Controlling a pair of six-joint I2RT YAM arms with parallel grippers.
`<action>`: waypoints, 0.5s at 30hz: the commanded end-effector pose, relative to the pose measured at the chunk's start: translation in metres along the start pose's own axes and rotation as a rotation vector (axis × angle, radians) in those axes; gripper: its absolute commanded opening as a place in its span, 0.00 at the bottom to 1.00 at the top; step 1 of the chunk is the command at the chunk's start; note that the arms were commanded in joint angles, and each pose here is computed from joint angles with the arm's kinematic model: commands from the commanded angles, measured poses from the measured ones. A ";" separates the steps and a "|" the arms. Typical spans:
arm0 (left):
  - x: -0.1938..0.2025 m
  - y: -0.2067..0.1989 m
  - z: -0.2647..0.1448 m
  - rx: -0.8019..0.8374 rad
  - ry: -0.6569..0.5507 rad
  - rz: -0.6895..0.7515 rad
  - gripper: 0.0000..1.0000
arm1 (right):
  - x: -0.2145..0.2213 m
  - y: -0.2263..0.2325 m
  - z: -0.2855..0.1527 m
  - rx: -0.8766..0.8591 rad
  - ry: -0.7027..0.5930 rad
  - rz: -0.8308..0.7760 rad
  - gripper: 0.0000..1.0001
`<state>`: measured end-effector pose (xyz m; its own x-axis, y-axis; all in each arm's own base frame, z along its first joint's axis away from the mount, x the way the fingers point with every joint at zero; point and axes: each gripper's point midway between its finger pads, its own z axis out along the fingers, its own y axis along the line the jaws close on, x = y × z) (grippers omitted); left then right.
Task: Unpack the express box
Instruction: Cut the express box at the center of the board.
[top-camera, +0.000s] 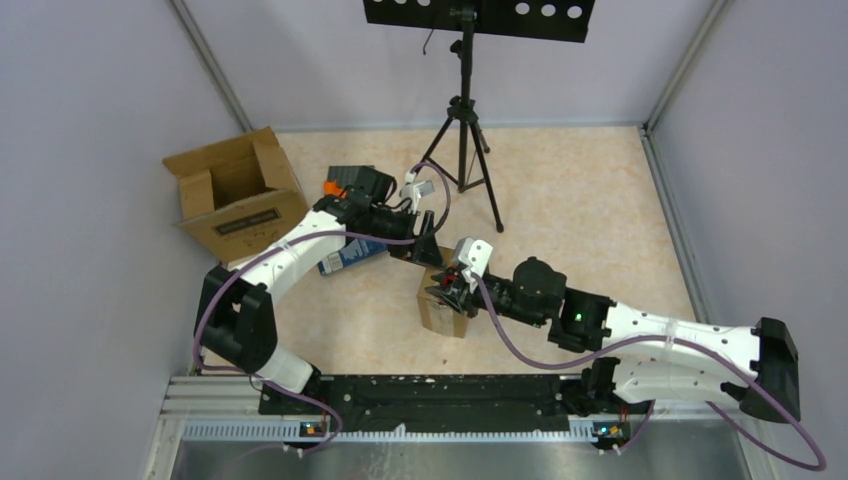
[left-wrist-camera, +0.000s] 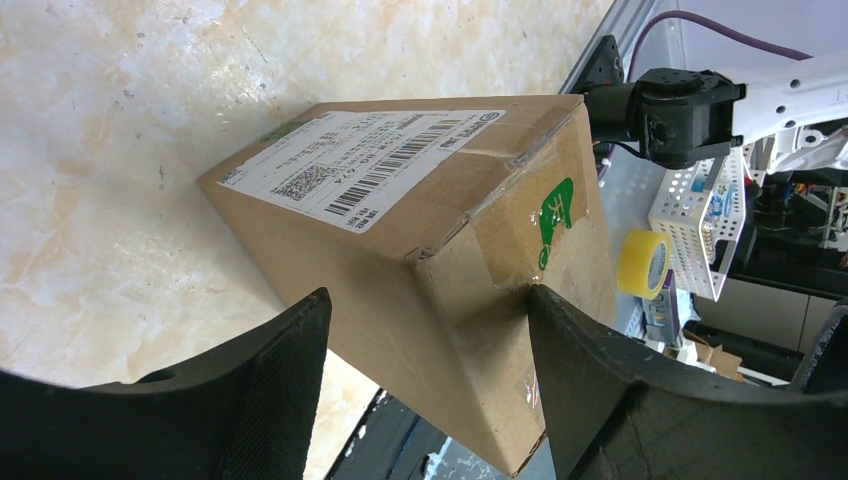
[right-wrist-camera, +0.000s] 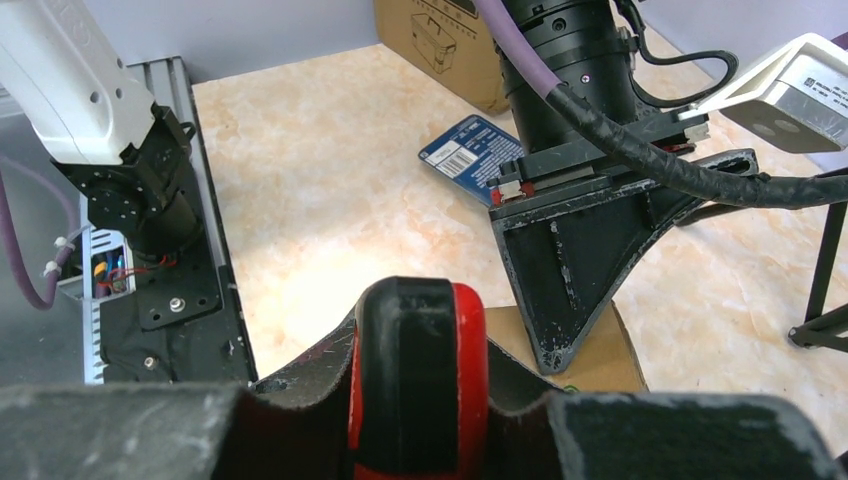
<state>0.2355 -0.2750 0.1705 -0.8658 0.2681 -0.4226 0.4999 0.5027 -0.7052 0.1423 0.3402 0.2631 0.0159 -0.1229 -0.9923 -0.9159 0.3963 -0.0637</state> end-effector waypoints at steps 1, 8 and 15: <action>0.014 0.033 0.008 -0.119 0.042 0.000 0.74 | -0.017 0.005 -0.006 -0.011 -0.043 0.012 0.00; 0.015 0.035 0.008 -0.124 0.048 0.001 0.74 | -0.039 0.004 -0.012 -0.001 -0.073 -0.020 0.00; 0.013 0.033 0.007 -0.121 0.046 0.009 0.74 | -0.039 0.002 -0.016 0.012 -0.065 -0.026 0.00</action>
<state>0.2337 -0.2759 0.1702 -0.8639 0.2751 -0.4219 0.5034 0.4987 -0.7056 0.1380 0.3325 0.2638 0.0325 -0.1536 -0.9876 -0.9105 0.4030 -0.0927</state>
